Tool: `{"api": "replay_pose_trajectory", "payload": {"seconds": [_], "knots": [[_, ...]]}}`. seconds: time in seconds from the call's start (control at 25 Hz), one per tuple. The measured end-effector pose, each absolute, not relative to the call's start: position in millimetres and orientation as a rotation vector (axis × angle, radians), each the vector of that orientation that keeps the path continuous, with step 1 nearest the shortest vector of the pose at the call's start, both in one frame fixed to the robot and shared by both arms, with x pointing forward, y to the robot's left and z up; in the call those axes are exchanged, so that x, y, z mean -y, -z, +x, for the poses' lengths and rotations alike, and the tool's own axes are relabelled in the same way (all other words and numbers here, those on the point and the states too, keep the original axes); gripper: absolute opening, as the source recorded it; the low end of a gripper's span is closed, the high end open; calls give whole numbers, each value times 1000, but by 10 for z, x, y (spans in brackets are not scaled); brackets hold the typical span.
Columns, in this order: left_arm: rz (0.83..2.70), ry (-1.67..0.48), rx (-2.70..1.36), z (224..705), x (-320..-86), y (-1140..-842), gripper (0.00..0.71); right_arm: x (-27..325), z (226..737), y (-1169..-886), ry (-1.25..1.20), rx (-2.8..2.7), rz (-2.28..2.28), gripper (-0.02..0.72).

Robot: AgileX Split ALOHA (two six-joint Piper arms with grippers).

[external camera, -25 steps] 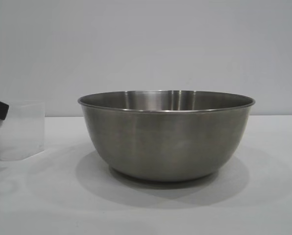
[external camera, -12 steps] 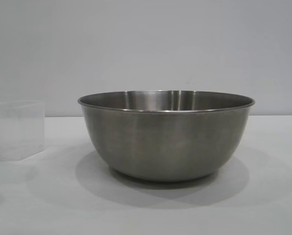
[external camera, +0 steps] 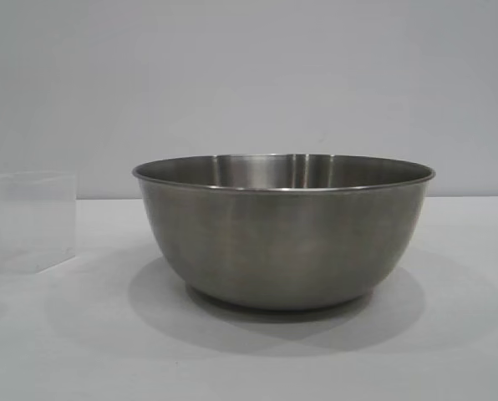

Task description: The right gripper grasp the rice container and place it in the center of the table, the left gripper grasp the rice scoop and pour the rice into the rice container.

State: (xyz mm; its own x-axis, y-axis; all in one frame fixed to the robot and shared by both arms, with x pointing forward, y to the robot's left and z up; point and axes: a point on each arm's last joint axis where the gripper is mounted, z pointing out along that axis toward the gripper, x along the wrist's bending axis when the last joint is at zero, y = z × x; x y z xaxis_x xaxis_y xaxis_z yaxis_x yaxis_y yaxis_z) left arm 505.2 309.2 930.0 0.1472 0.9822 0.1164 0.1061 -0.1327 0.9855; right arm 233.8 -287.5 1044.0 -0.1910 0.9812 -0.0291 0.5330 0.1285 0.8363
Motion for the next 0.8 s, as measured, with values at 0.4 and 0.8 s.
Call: {"api": "replay_pose_trajectory", "payload": {"seconds": [0.4,0.8], "knots": [[1505,-1281,-943,4571,-3010,-10245,223,2874,2335,-10440,-949,-1801,1460,401],[1500,-1297,-1234,3989,-3117,-10508,223,2874,2308,-10439,-961,-1789,1448,401]]}}
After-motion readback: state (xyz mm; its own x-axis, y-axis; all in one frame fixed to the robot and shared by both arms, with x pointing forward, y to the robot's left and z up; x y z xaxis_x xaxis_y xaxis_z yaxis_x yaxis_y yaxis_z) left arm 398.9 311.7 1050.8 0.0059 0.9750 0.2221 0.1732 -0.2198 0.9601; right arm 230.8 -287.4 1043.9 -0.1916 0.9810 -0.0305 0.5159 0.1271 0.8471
